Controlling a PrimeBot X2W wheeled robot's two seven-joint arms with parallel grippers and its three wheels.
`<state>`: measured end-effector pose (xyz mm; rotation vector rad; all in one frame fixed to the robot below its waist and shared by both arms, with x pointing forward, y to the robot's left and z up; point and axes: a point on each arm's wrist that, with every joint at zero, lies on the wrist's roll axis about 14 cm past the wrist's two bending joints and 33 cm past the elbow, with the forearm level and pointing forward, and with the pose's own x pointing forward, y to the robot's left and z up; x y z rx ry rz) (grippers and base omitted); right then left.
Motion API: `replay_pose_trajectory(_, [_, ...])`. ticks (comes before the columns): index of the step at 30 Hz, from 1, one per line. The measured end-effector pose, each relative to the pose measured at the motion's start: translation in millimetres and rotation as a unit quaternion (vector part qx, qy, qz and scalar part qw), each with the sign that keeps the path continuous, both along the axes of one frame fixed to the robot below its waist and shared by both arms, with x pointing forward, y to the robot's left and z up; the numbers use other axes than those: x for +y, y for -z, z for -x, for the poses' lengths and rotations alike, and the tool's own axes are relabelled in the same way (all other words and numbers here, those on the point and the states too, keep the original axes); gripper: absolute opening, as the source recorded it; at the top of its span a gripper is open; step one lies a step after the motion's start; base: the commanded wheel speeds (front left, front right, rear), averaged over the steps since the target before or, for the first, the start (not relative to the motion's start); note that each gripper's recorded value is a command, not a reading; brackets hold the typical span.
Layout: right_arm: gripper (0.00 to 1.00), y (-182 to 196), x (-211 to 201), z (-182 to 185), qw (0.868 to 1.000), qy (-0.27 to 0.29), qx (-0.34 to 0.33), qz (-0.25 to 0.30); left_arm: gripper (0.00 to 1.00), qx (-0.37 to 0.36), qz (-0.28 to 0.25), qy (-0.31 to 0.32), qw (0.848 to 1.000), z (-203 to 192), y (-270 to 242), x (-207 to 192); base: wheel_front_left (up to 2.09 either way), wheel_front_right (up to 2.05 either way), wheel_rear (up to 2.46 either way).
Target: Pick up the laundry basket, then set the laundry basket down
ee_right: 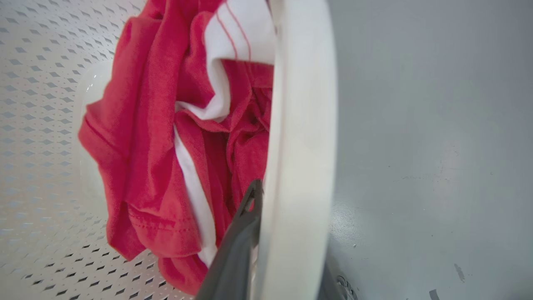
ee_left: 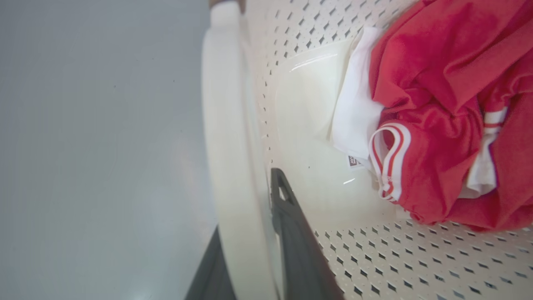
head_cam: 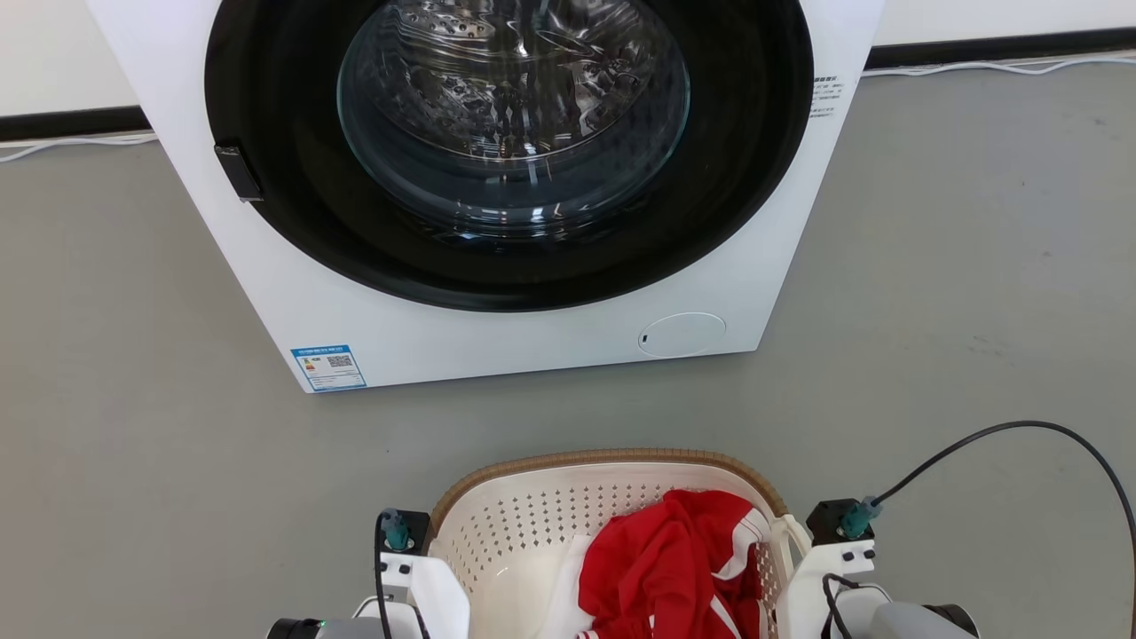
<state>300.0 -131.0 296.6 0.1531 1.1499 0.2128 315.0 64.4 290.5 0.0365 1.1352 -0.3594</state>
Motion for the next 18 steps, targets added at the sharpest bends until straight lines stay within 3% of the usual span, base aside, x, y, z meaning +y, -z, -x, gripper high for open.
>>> replay_pose_trajectory(18, [0.00, -0.7, 1.3, 2.9, 1.000, -0.001, 0.002, -0.001, 0.00, -0.005, -0.001, 0.001, 1.000, 0.6, -2.9, 0.7, 0.00, 0.00, 0.00])
